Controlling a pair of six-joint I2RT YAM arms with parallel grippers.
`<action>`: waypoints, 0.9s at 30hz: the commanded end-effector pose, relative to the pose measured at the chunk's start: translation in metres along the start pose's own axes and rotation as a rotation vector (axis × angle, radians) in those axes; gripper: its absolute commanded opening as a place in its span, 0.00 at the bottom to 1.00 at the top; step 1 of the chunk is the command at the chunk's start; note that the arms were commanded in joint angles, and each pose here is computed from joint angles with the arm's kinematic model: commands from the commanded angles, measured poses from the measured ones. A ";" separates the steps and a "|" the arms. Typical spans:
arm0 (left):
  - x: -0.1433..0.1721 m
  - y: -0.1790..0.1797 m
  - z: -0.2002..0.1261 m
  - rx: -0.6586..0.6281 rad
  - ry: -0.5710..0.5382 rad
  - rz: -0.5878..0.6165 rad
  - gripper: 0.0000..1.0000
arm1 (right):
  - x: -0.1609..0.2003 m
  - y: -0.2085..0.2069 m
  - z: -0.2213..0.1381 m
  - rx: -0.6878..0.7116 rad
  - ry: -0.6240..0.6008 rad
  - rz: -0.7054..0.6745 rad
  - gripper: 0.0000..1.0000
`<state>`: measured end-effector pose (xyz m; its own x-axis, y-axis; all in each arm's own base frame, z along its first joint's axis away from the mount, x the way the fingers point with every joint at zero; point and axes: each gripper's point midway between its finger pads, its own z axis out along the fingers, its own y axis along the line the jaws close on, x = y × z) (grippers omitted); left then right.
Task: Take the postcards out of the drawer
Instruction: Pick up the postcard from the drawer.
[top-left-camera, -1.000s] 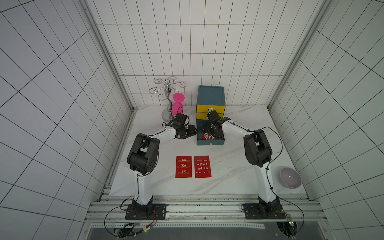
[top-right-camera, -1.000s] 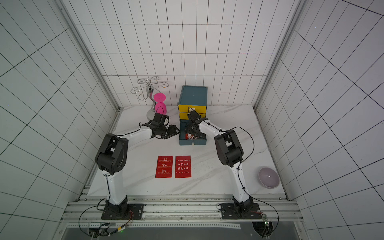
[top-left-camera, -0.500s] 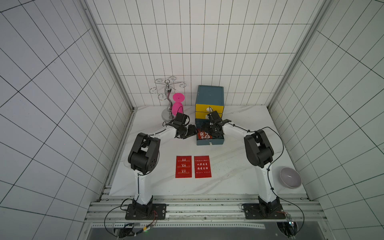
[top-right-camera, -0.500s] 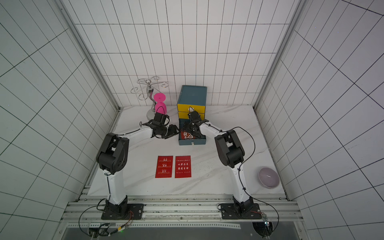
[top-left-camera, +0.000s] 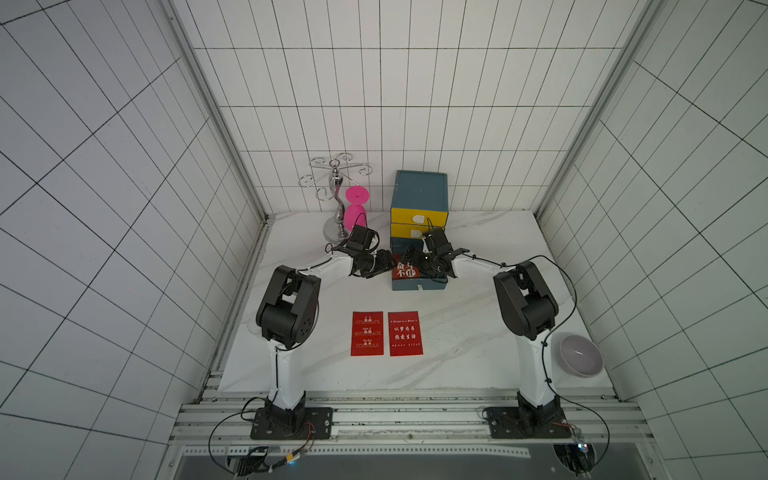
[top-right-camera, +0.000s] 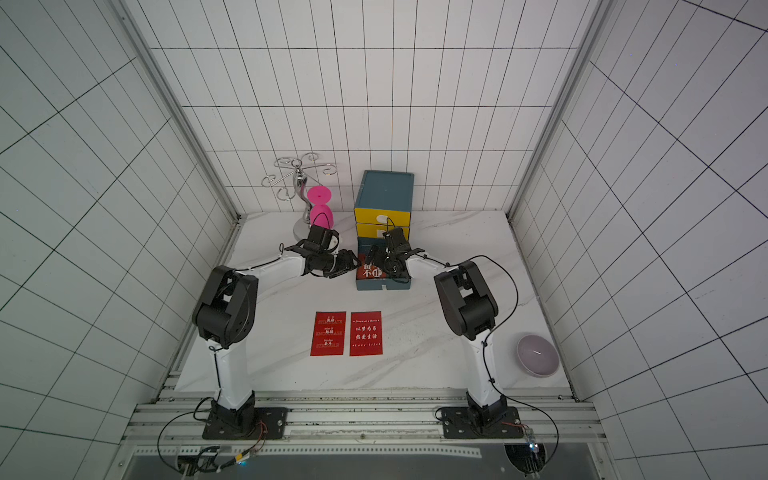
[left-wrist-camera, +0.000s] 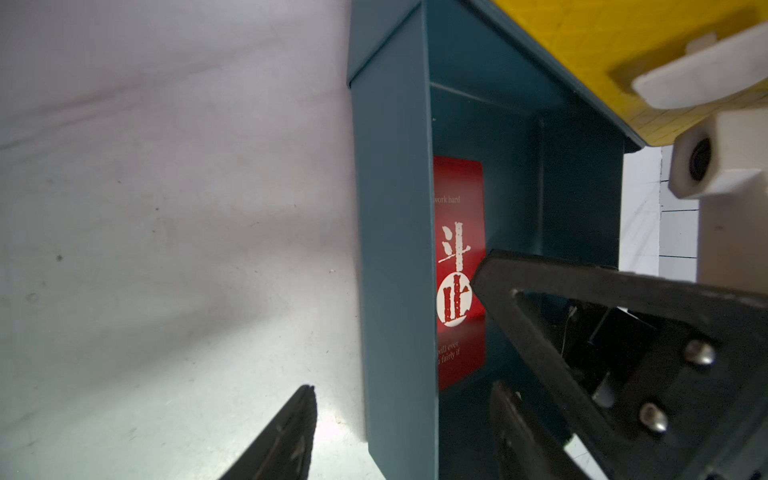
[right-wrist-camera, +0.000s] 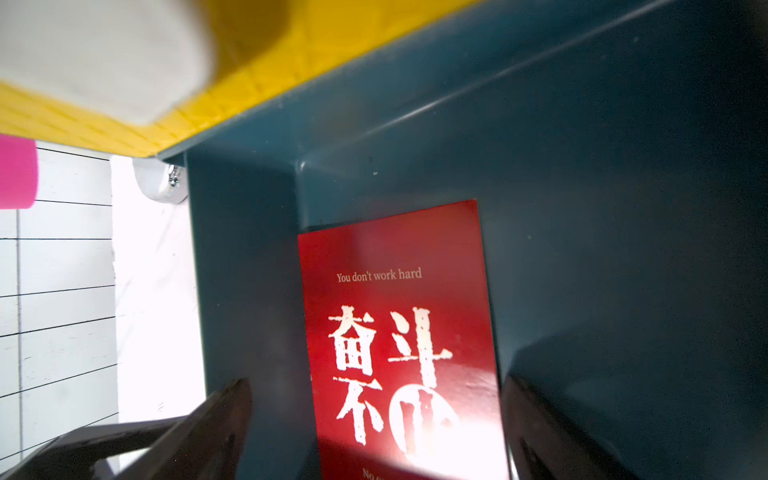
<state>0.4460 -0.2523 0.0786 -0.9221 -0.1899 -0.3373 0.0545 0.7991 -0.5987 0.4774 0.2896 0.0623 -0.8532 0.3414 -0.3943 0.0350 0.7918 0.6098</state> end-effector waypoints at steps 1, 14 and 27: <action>-0.002 -0.004 0.007 0.014 0.005 0.016 0.66 | 0.000 0.013 -0.007 -0.108 -0.009 0.031 0.93; -0.001 -0.006 0.009 0.023 0.011 0.021 0.66 | -0.013 0.027 -0.011 -0.284 -0.066 0.083 0.88; 0.002 -0.009 0.012 0.028 0.020 0.022 0.66 | -0.027 0.032 -0.022 -0.369 -0.135 0.106 0.82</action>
<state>0.4446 -0.2566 0.0741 -0.9275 -0.1803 -0.3275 0.0573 0.7970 -0.6012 0.4899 0.2924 0.0863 -0.7964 0.4815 -0.3660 -0.0376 0.5647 0.8245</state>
